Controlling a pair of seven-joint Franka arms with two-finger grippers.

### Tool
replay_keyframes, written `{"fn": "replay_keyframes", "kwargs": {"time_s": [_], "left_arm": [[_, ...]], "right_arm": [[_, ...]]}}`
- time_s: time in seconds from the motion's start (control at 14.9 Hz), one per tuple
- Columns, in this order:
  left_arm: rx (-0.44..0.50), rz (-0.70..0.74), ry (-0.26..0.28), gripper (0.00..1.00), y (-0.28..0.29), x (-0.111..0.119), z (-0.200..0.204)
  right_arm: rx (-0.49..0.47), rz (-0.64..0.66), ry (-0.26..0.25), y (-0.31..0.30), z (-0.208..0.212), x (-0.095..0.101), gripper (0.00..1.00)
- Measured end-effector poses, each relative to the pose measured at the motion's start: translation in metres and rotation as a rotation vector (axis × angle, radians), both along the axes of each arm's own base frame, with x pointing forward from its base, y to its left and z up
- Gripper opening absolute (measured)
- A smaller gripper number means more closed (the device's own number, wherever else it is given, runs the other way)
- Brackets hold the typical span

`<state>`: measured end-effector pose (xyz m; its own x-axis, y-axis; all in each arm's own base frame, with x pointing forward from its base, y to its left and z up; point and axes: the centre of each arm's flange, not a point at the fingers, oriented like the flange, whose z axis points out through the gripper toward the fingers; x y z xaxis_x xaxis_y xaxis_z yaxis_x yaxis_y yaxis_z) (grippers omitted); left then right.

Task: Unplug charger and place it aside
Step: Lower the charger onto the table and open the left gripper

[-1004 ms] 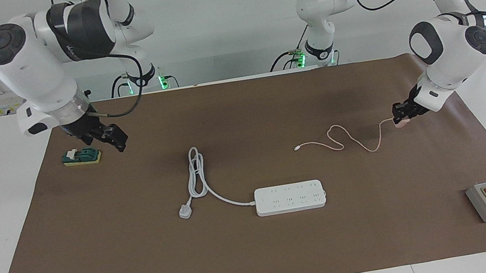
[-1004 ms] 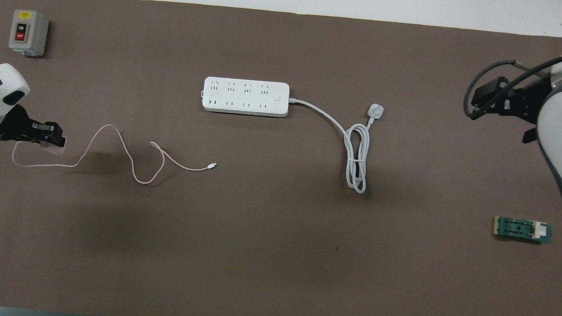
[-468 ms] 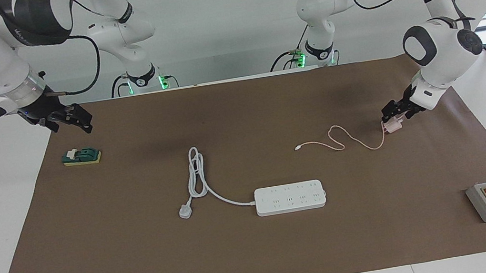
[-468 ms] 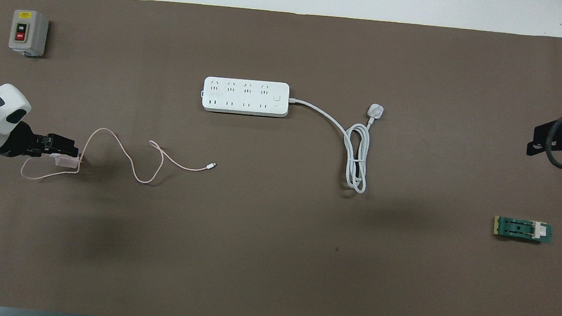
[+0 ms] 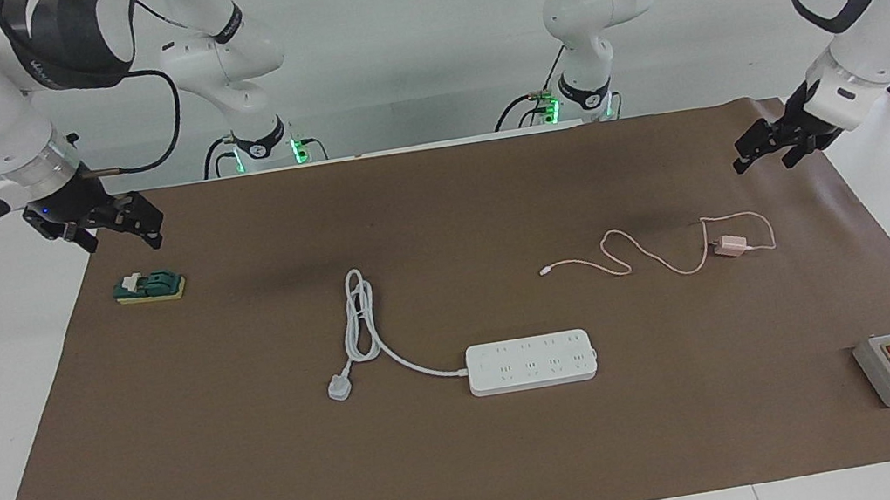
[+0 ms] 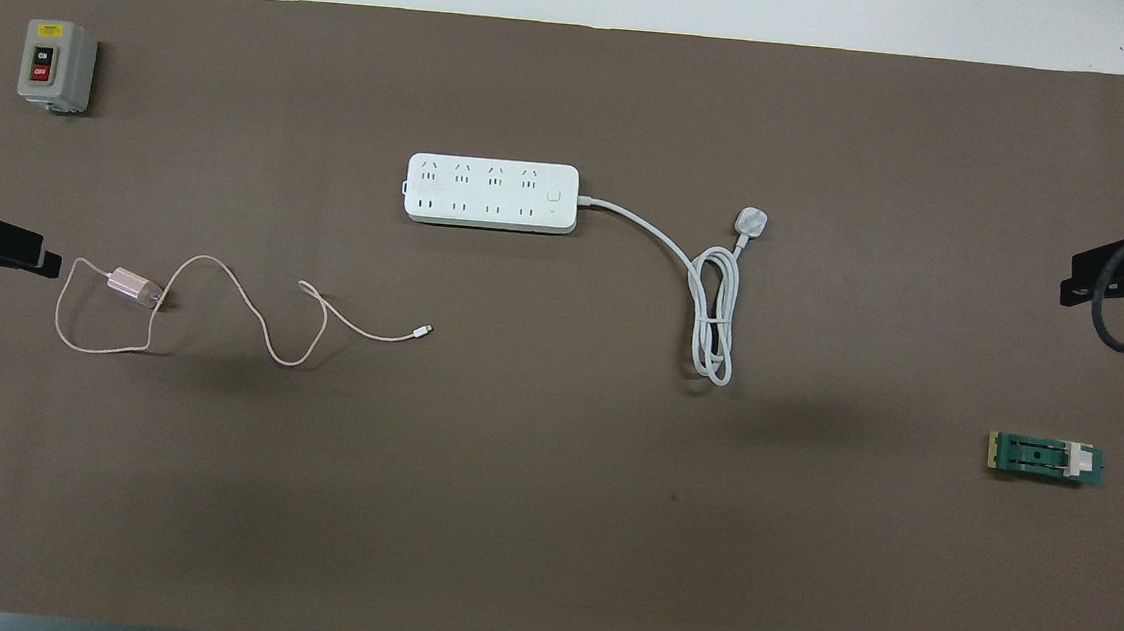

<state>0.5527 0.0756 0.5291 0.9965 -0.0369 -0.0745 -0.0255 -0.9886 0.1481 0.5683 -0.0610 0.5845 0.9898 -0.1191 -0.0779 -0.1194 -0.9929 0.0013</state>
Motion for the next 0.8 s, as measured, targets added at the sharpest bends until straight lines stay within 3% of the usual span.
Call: {"fn": "replay_keyframes", "kwargs": {"time_s": [0.13, 0.4, 0.8], "left_arm": [[0.012, 0.015, -0.024, 1.0, 0.0, 0.003, 0.025], [0.084, 0.064, -0.013, 1.0, -0.014, 0.003, 0.061], [0.111, 0.091, -0.021, 1.0, -0.052, -0.004, 0.086]], "right_arm": [[0.001, 0.019, -0.01, -0.004, 0.001, 0.001, 1.0], [0.004, 0.047, -0.008, -0.008, 0.0, 0.0, 1.0], [0.004, 0.051, -0.008, -0.006, 0.001, -0.001, 1.0]]}}
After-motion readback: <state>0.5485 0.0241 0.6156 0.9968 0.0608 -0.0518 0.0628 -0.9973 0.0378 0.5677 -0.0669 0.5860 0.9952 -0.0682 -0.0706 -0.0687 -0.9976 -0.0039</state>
